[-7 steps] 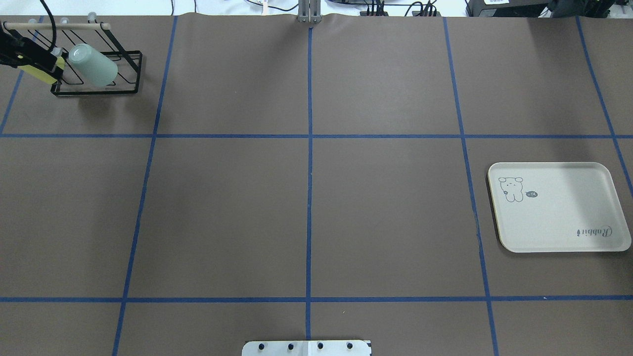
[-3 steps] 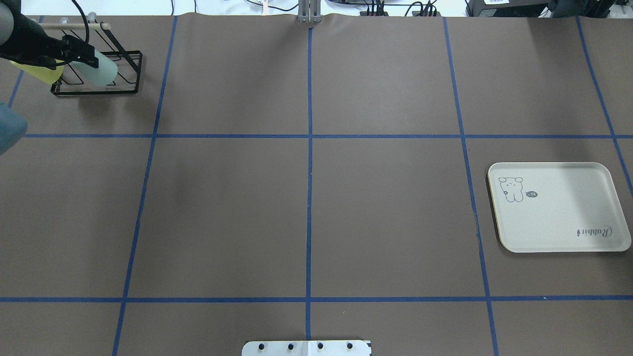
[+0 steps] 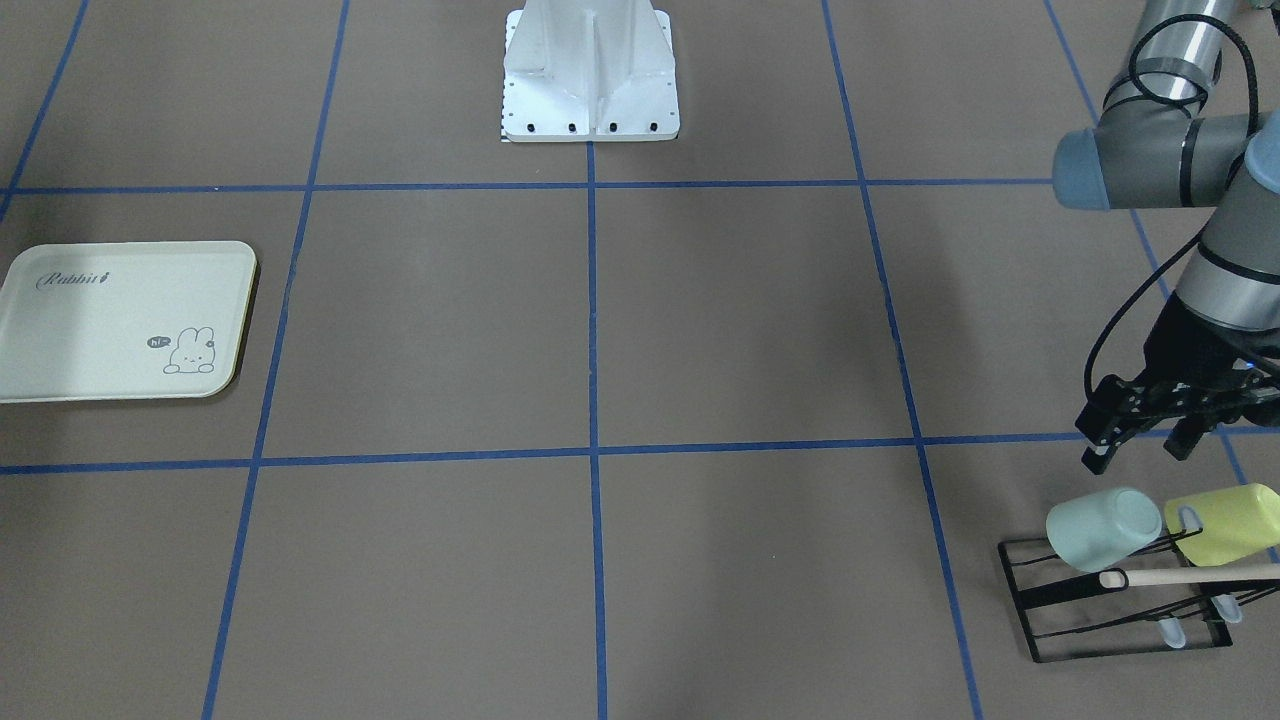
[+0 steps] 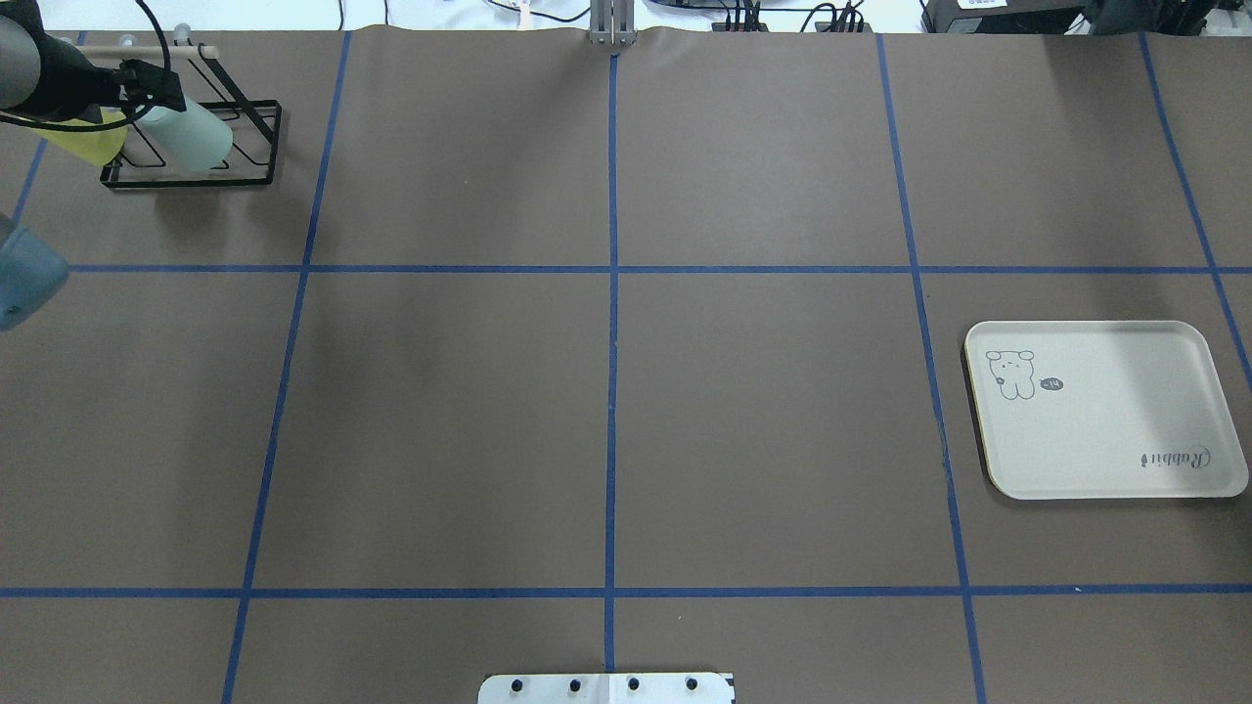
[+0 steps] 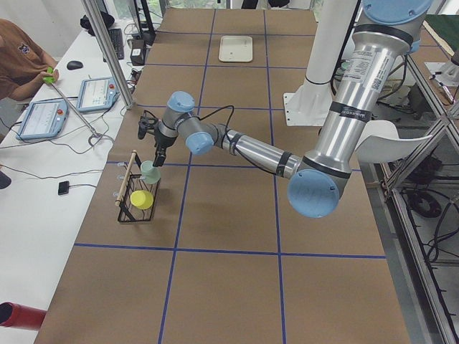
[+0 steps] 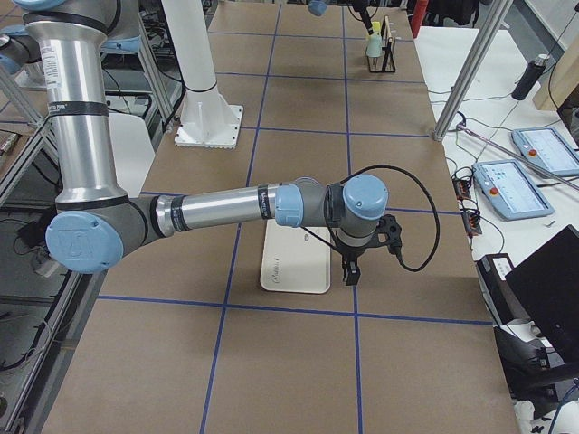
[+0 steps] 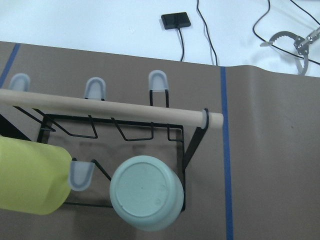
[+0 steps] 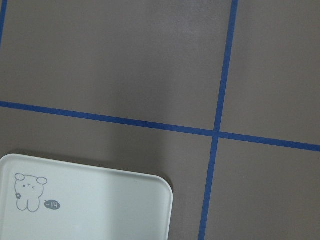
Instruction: Left arm grabs green cup and hands to right arm on tray
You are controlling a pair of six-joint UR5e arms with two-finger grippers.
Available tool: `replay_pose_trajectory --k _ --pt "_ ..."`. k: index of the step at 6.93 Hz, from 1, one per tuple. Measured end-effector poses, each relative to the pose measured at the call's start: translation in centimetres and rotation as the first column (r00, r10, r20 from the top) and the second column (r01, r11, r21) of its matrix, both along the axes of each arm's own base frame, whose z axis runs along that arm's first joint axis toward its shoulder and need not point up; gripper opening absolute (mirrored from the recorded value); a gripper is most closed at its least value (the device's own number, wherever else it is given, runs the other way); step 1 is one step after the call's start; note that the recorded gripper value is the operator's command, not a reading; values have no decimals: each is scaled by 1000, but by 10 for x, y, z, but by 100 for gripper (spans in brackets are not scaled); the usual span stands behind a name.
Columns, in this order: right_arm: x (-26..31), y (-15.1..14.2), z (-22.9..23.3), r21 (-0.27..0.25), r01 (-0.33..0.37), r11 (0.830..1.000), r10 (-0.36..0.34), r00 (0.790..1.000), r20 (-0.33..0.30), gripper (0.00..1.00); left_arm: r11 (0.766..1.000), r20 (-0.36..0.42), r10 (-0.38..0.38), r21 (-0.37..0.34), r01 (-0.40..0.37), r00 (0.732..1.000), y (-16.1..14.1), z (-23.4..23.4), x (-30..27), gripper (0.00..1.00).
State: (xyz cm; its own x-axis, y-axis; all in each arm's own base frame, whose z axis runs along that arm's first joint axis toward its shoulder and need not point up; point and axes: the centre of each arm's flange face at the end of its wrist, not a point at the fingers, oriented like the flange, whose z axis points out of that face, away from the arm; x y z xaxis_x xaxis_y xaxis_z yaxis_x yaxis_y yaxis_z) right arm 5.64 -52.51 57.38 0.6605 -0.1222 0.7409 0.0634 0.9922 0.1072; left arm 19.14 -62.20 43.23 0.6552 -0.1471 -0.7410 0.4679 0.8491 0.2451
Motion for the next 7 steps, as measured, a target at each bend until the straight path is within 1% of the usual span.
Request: replay_pose_trajectory --k 1,3,4,7 --pt "0 0 0 0 -1 1000 1 1000 1 100 999 7 -37 -2 37 999 -1 4 4 100" --pt "0 0 -1 0 -1 1000 1 1000 3 100 995 -17 -96 17 96 995 0 20 31 100" --pt "0 0 -1 1 -1 1000 1 1000 3 100 994 -26 -106 28 107 994 2 27 41 100" --pt "0 0 -1 1 -1 1000 1 1000 4 100 994 -7 -104 33 104 995 5 42 45 100"
